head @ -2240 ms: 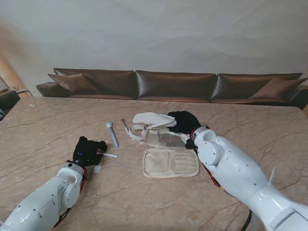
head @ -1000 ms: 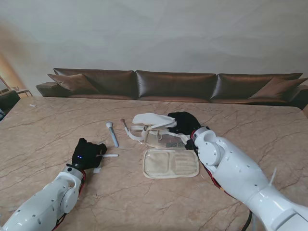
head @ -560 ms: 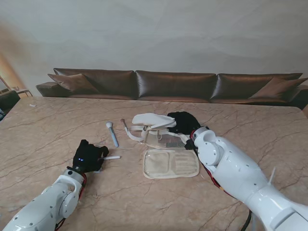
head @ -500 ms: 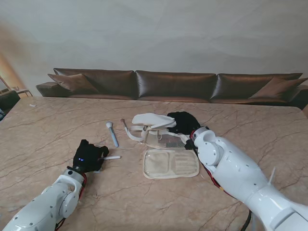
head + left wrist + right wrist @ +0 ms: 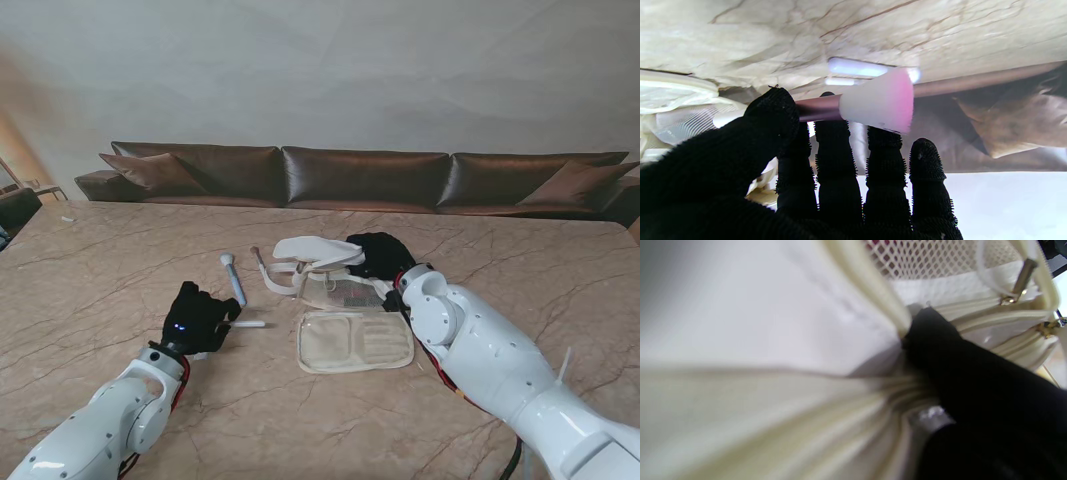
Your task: Pack the cosmetics bag
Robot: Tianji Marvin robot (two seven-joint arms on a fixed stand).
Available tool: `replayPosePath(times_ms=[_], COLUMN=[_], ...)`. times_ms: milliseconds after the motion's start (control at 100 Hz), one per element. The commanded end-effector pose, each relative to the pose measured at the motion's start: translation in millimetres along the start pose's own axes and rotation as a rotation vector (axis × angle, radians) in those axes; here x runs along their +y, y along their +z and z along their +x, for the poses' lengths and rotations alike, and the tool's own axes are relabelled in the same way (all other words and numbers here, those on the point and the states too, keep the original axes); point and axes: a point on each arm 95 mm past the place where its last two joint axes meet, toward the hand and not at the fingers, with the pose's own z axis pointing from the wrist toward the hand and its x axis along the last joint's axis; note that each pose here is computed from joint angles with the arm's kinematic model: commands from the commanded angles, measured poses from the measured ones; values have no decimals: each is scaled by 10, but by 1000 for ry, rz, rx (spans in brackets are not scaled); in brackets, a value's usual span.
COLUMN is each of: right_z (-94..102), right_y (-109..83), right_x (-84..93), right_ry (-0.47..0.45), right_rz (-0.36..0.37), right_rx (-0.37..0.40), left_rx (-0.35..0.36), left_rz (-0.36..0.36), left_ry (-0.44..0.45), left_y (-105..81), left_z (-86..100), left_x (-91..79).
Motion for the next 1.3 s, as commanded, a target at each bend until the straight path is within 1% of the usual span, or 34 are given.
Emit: replayPosePath(times_ms=[0,230,310,460,650,830,970,1140,1290], right_z=[110,126,140,177,215,234,247,260,258], right_y=[17,14,14,7,-1,-23,-32,-39,-49], right_x=[-39,-56,-65,-70,-59,-18,2,1,7], right_ry=[16,20,23,31,44,51,52,53,51], right_rz=[-1,1,-2,-14,-26,-33,-32,-30,-27], right_rx=[28,36,40,44,42,44,50,62,71], left_rx=[26,93,118,145,178,203,207,207,200], left_rz=[32,84,94,102,84,53,37,19,9], left_ry=[-20,-46,-50,-66,-76,-74,-67,-49,-28], left_y=[47,186,238,311,337,377,431,526,600], left_z=[176,562,695,927,1169,1263,1300,1303,1284], left_x=[-81,-240,-270,-271,-199,-97,-30,16,11])
